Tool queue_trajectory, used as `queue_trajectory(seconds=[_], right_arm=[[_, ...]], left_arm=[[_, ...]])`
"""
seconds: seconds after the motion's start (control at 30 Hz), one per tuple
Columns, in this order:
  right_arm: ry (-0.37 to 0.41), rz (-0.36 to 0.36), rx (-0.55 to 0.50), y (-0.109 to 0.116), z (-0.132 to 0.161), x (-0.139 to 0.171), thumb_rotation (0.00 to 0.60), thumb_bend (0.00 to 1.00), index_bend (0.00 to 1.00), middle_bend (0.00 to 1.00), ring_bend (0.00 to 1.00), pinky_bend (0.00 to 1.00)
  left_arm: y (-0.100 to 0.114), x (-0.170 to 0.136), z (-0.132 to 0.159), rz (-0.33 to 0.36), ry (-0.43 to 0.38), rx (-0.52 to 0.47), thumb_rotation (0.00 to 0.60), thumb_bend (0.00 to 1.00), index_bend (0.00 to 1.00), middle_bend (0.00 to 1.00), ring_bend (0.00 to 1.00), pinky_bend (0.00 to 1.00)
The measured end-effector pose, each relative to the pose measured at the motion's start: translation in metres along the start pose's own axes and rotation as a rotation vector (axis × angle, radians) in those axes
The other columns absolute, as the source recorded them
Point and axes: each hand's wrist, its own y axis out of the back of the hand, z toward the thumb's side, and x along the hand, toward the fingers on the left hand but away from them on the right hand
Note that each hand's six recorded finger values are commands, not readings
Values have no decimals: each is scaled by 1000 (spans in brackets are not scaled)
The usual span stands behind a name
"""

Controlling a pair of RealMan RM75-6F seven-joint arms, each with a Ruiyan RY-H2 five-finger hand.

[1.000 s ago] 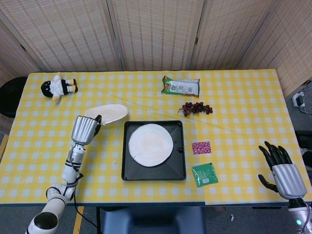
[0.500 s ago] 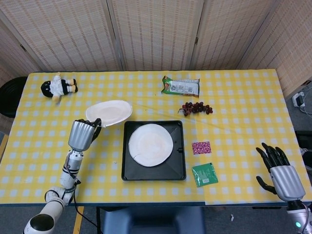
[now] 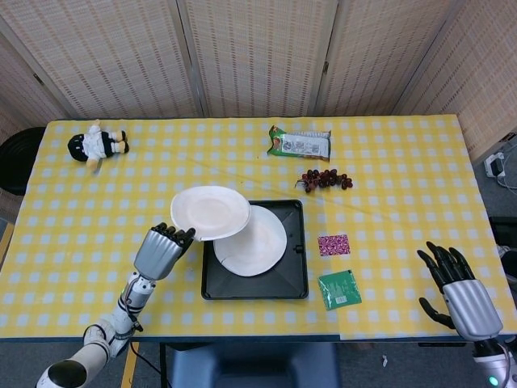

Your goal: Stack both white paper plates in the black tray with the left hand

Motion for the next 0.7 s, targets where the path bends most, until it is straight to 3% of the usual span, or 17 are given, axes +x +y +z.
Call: queue_trajectory(seconds=[0.33, 0.7], right_arm=[[14, -22, -18, 9, -2, 9, 600, 335, 0, 0, 0, 0], [1, -36, -27, 15, -8, 17, 600, 335, 0, 0, 0, 0]], left_arm=[[-10, 1, 44, -38, -62, -9, 600, 581, 675, 1000, 1000, 1000], [-19, 4, 72, -58, -77, -50, 600, 586, 675, 1000, 1000, 1000]])
